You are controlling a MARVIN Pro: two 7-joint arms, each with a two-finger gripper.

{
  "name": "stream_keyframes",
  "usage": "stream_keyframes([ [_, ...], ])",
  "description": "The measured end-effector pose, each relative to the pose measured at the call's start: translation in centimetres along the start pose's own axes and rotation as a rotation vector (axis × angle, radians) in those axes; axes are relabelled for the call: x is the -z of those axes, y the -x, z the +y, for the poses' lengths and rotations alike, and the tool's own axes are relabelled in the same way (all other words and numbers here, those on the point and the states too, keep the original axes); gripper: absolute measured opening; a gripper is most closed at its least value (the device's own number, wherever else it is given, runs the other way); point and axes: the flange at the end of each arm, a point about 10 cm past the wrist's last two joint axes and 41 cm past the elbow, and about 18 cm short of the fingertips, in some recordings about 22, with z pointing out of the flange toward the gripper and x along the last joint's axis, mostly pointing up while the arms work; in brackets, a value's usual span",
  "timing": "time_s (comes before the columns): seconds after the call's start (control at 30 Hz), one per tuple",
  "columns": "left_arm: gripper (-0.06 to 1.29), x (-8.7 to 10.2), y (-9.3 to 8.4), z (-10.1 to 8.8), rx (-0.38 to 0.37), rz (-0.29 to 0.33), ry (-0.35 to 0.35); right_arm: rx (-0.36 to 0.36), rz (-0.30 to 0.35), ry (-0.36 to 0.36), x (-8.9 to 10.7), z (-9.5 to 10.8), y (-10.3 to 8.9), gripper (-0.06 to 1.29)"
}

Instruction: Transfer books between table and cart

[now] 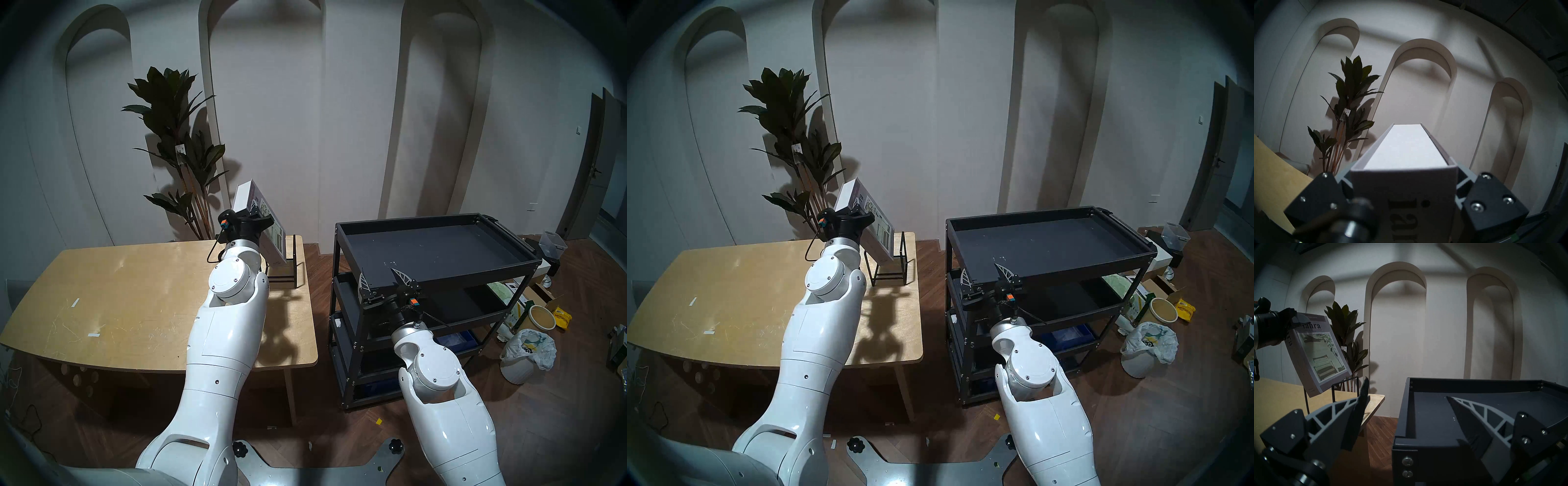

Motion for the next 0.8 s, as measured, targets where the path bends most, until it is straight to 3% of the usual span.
stream_keyframes([
  [0.23,0.61,0.1,-2.3,0.4,-0.018,0.009,-0.029,0.044,0.0,-0.062,0.0,-1.0,-0.1,1.23],
  [0.43,0.61,0.4,-4.3,0.7,-0.035,-0.006,-0.083,0.124,0.04,-0.16,-0.1,-2.3,-0.6,1.23],
  [0.6,0.61,0.7,-5.7,0.7,-0.046,-0.019,-0.133,0.232,0.113,-0.271,-0.5,-4.4,-1.6,1.23],
  [0.8,0.61,1.0,-6.7,0.9,-0.057,-0.034,-0.177,0.265,0.188,-0.35,-1.3,-6.8,-2.7,1.23],
])
